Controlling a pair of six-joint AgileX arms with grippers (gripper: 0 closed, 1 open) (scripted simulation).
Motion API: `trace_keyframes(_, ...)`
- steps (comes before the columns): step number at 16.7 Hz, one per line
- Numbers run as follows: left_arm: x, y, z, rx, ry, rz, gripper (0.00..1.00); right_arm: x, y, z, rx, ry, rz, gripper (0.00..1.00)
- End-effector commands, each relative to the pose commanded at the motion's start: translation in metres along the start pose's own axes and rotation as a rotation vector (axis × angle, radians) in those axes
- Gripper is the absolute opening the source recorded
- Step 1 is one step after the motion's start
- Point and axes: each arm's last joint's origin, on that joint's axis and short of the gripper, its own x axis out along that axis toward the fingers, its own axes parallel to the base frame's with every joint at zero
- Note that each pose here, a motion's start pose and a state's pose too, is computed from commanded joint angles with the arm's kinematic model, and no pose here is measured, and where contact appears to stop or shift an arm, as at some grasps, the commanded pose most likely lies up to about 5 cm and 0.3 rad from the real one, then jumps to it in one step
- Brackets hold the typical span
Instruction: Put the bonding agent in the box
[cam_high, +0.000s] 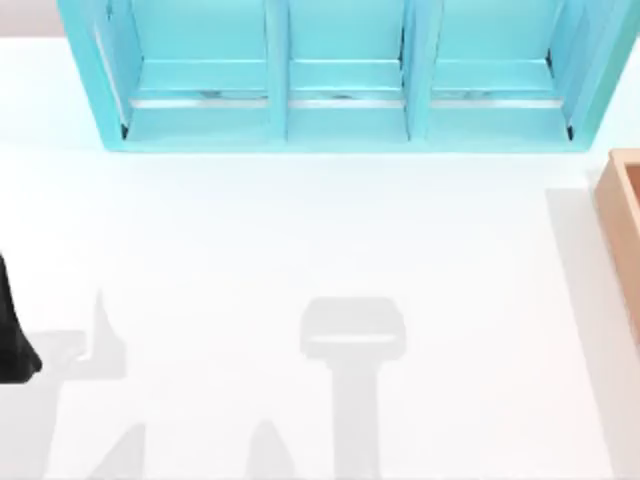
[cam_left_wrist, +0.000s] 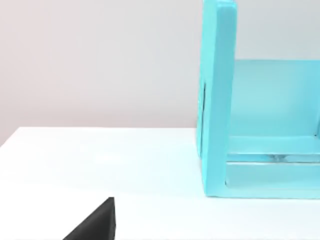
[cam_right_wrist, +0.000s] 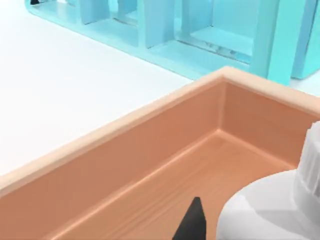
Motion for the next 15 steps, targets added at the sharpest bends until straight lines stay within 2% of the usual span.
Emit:
trace_keyframes(6, 0.0, 0.0, 0.0, 0.0, 0.0, 0.0, 1.0, 0.002, 0.0, -0.001, 0.003, 0.002, 0.003, 0.0)
trace_keyframes(12, 0.0, 0.0, 0.0, 0.0, 0.0, 0.0, 1.0, 0.026, 0.013, -0.017, 0.111, 0.02, 0.038, 0.0)
trace_keyframes(15, 0.0, 0.0, 0.0, 0.0, 0.0, 0.0, 1.0, 0.037, 0.01, -0.022, 0.093, 0.029, 0.025, 0.0)
